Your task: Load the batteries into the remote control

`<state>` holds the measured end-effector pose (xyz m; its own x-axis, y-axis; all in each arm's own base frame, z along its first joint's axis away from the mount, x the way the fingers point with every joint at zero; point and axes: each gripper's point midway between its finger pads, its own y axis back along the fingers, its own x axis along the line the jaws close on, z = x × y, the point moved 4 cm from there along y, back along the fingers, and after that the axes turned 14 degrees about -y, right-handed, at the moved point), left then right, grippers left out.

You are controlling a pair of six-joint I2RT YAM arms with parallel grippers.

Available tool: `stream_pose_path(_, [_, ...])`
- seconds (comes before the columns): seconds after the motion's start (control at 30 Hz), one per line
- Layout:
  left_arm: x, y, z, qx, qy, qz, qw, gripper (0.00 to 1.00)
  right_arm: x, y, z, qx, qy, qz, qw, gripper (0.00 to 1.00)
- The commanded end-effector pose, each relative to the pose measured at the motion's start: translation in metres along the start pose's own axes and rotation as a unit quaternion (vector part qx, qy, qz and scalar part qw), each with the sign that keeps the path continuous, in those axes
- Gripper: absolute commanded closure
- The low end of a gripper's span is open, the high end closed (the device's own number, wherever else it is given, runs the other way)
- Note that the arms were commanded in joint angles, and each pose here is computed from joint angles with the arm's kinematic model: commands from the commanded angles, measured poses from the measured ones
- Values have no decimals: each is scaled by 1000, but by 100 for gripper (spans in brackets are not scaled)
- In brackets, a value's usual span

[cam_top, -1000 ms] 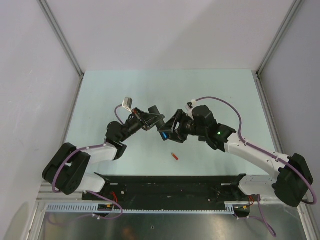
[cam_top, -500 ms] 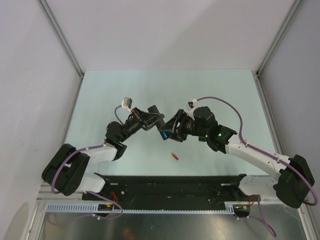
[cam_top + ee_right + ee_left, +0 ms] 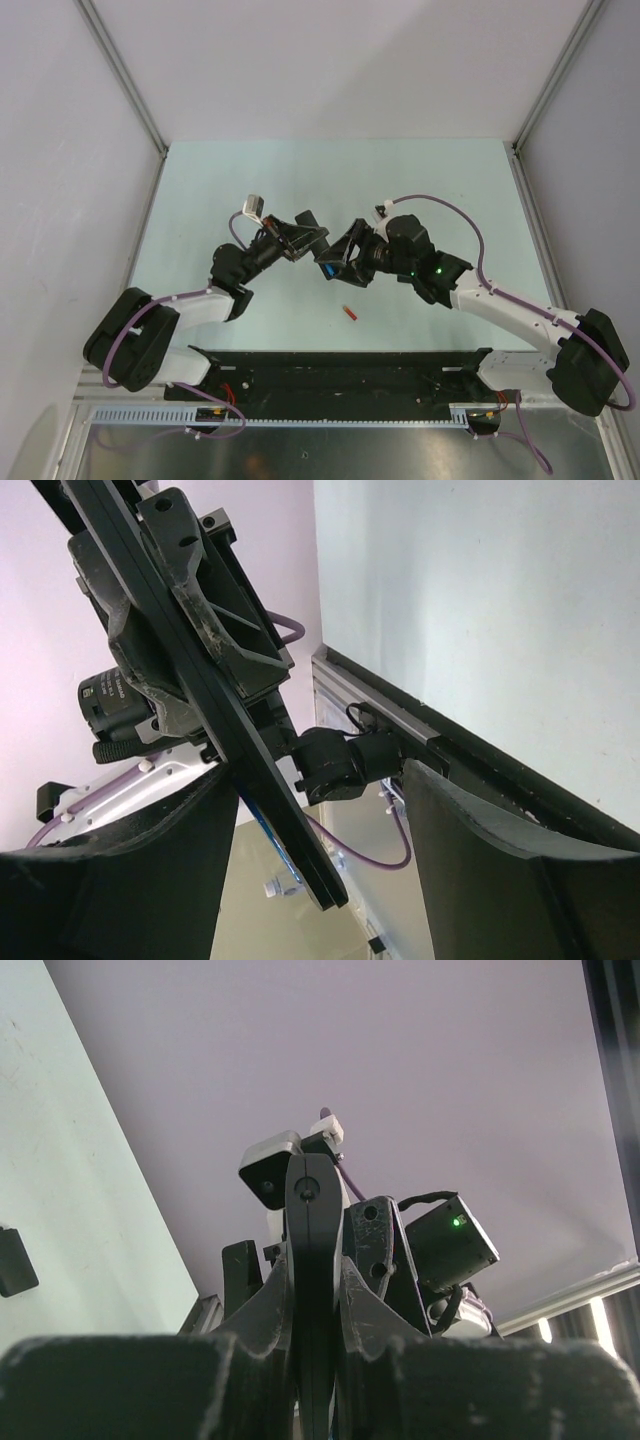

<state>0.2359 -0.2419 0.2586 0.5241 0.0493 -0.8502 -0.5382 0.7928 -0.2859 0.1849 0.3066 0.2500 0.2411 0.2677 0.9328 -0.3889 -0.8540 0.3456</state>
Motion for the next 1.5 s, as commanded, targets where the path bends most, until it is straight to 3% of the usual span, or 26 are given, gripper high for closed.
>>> stream_pose_path(0.0, [-25, 2, 13, -35, -23, -55, 998, 100, 1, 3, -6, 7, 12, 5, 1000, 32])
stream_pose_path(0.23, [-31, 1, 16, -38, -25, -63, 997, 100, 6, 1, -8, 16, 20, 20, 999, 37])
stream_pose_path(0.67, [-19, 1, 12, -32, -24, -48, 998, 100, 24, 8, -11, 21, 41, 39, 998, 15])
stream_pose_path(1.17, [-18, 8, 13, -24, -24, -49, 998, 100, 33, 52, 10, -60, 123, 14, 990, 15])
stream_pose_path(1.47, [-27, 7, 13, -15, -26, -71, 997, 100, 30, 30, 0, 8, 120, 23, 992, 14])
